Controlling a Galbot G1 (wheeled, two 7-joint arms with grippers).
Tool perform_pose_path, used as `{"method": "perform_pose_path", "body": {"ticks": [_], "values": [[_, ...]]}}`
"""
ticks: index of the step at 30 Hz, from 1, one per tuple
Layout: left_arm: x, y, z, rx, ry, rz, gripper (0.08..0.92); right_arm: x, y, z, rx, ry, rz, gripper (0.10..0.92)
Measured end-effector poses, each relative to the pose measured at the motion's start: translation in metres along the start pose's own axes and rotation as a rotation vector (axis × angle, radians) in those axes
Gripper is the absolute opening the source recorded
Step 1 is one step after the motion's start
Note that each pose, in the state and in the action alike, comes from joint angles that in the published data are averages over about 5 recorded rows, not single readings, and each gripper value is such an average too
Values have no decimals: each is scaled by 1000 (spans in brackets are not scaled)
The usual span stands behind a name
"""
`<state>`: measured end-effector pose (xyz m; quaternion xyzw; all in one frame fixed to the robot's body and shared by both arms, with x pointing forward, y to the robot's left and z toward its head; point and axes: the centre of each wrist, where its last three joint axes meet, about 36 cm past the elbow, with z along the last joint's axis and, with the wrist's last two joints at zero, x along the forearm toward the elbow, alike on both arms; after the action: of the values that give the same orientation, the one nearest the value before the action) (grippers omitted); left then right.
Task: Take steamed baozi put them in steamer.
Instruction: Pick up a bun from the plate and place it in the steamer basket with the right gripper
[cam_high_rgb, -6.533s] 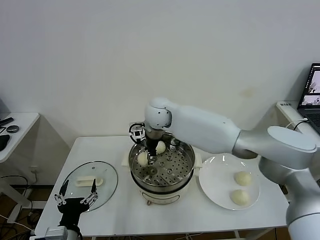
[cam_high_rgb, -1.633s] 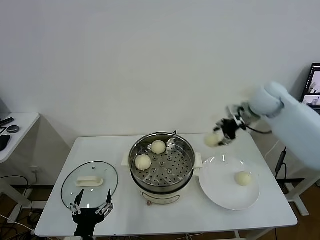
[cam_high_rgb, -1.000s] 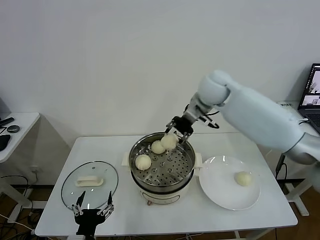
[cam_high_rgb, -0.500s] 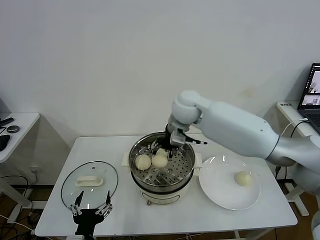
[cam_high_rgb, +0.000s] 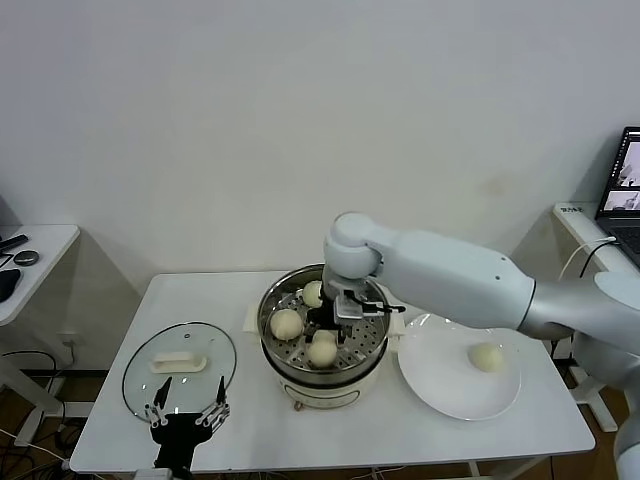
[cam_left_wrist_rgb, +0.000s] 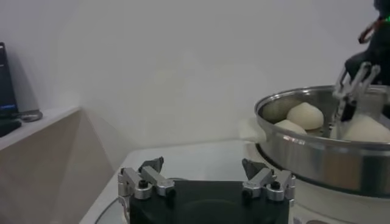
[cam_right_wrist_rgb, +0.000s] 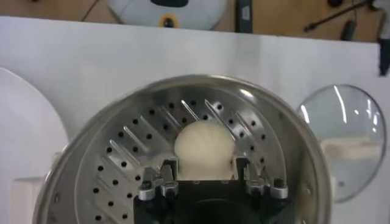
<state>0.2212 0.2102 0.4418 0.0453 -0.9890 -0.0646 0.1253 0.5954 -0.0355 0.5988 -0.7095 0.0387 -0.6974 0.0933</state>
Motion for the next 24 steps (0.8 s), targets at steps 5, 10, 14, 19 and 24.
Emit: {"method": "perform_pose_path", "body": {"ticks": [5, 10, 14, 19, 24], "values": [[1, -1, -2, 4, -5, 5, 823, -4, -2, -1, 1, -2, 6, 674], [0, -2, -3, 6, -11, 6, 823, 2, -1, -1, -17, 0, 18, 799], [1, -2, -4, 8, -11, 9, 823, 17, 3, 1, -55, 5, 45, 821], [5, -2, -6, 9, -10, 16, 823, 50, 23, 4, -189, 12, 129, 823], [9, 1, -7, -1, -4, 8, 823, 87, 74, 11, -496, 3, 247, 823]]}}
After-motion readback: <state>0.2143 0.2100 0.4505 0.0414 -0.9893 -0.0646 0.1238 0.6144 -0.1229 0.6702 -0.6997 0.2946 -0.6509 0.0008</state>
